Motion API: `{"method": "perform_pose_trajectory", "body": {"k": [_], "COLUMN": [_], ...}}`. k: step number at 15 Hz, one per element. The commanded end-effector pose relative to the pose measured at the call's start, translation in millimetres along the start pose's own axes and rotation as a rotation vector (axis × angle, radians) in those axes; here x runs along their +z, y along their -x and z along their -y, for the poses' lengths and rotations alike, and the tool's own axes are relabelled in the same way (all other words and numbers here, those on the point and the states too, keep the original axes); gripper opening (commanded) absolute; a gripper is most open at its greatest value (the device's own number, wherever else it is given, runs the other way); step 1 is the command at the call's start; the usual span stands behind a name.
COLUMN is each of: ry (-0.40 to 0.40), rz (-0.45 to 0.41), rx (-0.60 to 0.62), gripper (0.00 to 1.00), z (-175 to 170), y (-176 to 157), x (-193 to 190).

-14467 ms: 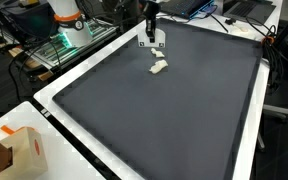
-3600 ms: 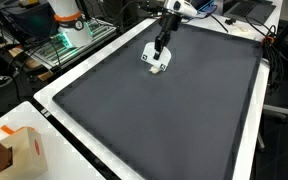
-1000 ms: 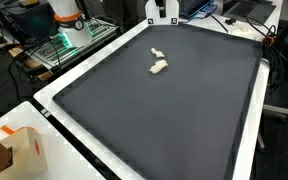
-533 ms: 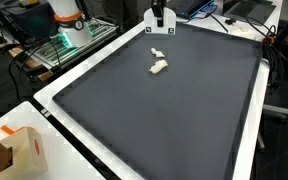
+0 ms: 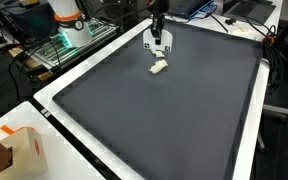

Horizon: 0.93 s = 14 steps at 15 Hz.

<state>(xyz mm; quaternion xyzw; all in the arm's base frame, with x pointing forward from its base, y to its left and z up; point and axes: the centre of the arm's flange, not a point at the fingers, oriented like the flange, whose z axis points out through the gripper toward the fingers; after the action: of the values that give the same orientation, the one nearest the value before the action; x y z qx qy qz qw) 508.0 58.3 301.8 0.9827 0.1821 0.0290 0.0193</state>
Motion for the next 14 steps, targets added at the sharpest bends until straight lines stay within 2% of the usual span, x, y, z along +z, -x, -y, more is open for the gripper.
{"method": "perform_pose_trajectory", "body": {"k": [1, 7, 14], "ry": [-0.003, -0.021, -0.029], "rz": [-0.005, -0.014, -0.032], "rx": [-0.026, -0.049, -0.091], "gripper": [0.01, 0.01, 0.01], "z": [-9.5, -11.9, -7.2], "y": [-7.8, -14.4, -30.0], "x": [27.3, 56.6, 70.8]}}
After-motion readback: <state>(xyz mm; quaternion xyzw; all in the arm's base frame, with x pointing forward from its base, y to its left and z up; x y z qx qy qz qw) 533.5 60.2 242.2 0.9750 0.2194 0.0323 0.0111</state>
